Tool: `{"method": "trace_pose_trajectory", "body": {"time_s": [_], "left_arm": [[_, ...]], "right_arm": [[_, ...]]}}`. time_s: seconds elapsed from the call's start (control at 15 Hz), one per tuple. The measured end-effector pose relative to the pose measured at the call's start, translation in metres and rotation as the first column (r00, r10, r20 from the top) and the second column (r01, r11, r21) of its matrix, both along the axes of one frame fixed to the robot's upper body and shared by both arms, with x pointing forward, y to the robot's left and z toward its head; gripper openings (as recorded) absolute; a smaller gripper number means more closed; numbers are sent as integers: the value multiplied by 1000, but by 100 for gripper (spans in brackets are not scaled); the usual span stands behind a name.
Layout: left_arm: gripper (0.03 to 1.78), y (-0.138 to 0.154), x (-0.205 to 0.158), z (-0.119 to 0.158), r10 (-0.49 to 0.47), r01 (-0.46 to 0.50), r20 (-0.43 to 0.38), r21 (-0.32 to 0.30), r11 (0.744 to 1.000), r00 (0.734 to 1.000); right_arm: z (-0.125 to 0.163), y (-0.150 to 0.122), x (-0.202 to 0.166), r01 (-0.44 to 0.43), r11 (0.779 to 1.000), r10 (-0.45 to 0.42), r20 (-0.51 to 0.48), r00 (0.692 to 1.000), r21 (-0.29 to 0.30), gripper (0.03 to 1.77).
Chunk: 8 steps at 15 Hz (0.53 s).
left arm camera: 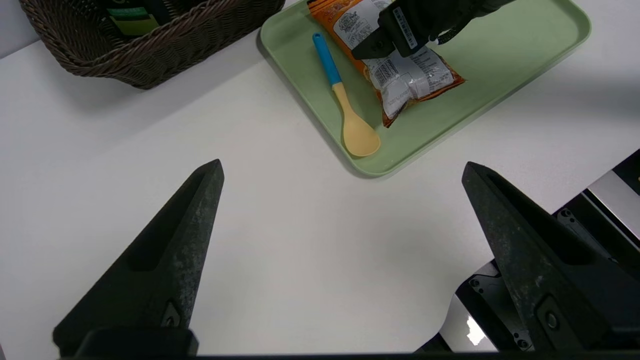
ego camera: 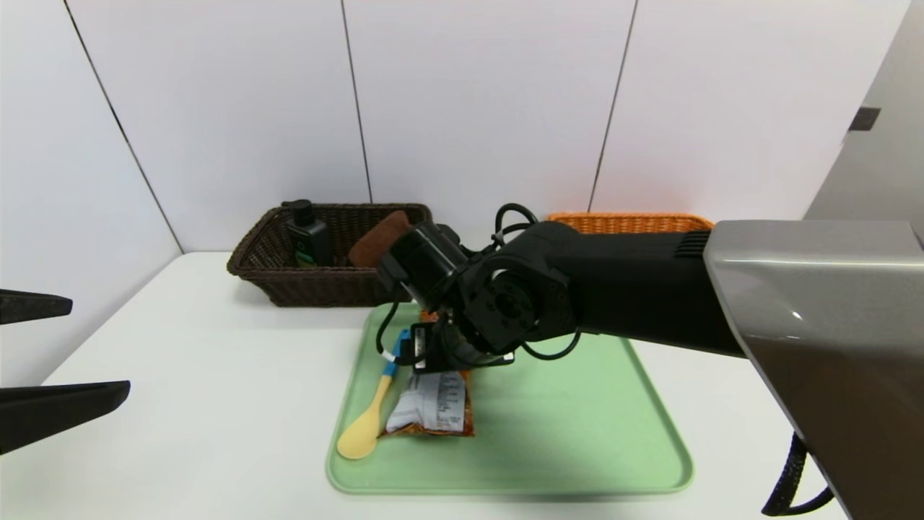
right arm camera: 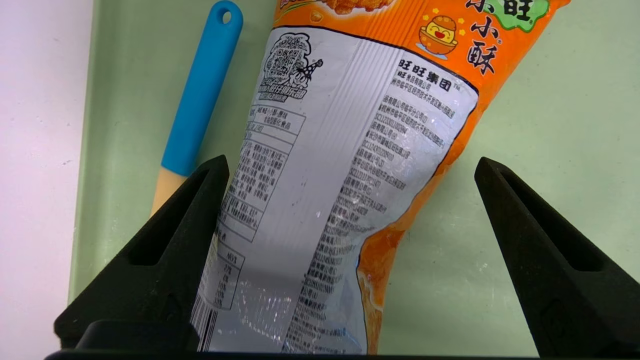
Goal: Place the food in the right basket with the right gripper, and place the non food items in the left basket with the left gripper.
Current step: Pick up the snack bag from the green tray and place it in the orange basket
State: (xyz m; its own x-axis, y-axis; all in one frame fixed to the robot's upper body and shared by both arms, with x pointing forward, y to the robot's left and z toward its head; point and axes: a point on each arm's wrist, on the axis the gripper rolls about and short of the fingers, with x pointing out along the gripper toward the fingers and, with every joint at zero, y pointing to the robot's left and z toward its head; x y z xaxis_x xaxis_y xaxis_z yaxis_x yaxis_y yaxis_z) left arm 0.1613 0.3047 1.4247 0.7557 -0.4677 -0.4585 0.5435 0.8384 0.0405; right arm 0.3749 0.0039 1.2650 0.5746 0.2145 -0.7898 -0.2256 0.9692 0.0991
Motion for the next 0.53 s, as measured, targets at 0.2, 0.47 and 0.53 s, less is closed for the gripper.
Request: {"method": "trace_pose_trajectory", "body": {"time_s": [0.2,0.47,0.53], "left_arm": [[169,0,0,-1,1,-1,-3,0,1000,1000],[169,0,1,-2,1,-1,-8,2,1000,1000],[169,0,1,-2,1,-1,-10,3,1000,1000]], "right_arm": [[-8,1,5,7,1000,-7,-7,1000,-7,170],[-19,0,12,22,1000,-23,-22,1000,-21,170],[-20,0,13,23,999,-24,-23,999,-22,170]]}}
